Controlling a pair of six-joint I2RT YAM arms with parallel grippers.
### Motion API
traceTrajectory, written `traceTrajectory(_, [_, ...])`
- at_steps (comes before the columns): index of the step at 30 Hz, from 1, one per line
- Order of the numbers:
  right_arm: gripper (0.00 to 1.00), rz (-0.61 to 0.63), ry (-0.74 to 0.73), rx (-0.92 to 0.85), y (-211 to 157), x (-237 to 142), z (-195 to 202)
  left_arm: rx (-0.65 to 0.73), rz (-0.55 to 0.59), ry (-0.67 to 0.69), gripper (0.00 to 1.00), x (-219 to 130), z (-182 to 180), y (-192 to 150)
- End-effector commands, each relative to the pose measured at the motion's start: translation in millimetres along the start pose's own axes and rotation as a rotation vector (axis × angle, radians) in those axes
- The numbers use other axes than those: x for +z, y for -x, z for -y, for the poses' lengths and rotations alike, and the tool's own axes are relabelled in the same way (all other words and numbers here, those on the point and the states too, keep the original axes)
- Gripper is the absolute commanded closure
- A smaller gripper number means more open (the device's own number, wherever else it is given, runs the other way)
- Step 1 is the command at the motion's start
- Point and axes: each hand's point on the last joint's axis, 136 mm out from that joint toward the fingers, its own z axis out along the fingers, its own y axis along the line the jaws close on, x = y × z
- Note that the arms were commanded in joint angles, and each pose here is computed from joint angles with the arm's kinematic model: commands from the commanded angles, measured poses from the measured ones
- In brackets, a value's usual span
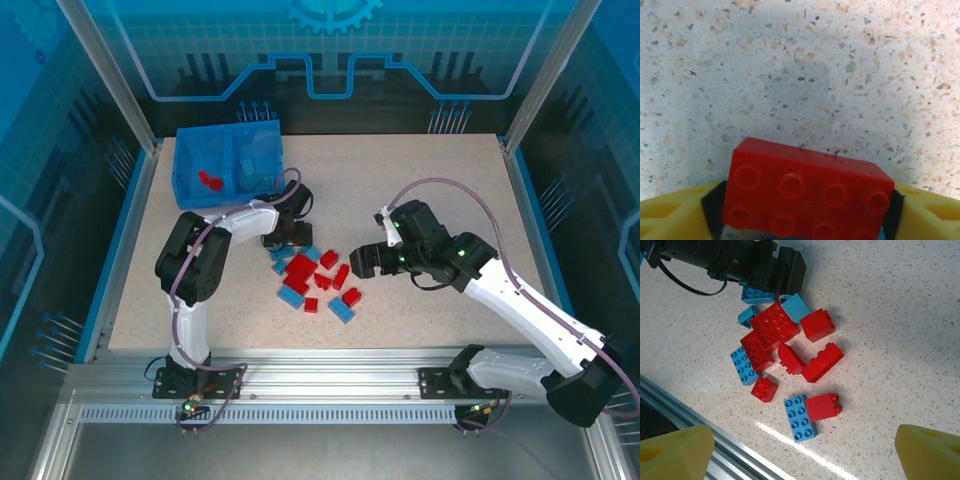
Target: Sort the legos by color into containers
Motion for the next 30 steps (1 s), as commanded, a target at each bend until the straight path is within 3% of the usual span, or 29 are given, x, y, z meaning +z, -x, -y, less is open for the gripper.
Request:
traceTrajectory(1, [0.05,-0.027,0.009,0.027,-10,-2,3,0.076,-0.027,0.022,0.26,14,-4,-10])
traceTrajectory(5, [0.05,-0.064,0.078,0.022,-15,3,-9,0.098,-0.019,-0.025,0.34,14,6,-5])
traceTrajectory(12, [0.05,-0.074,0.067,0.032,-7,11,-11,0.088,-0.003,-0.031,0.48,5,8,1])
traceTrajectory(19, [0.05,-0.037,0.066,0.042,1,2,-12,0.031,0.192,-0.054,0.51,-84,3,45])
traceTrajectory(25, [0.05,-0.007,0.050,0.029,13,-4,-12,-0.080,0.338,-0.016,0.51,-150,-44,103])
traceTrajectory(30, [0.05,0.001,0.063,0.015,27,2,-18,-0.240,0.395,0.009,0.51,-162,-110,152])
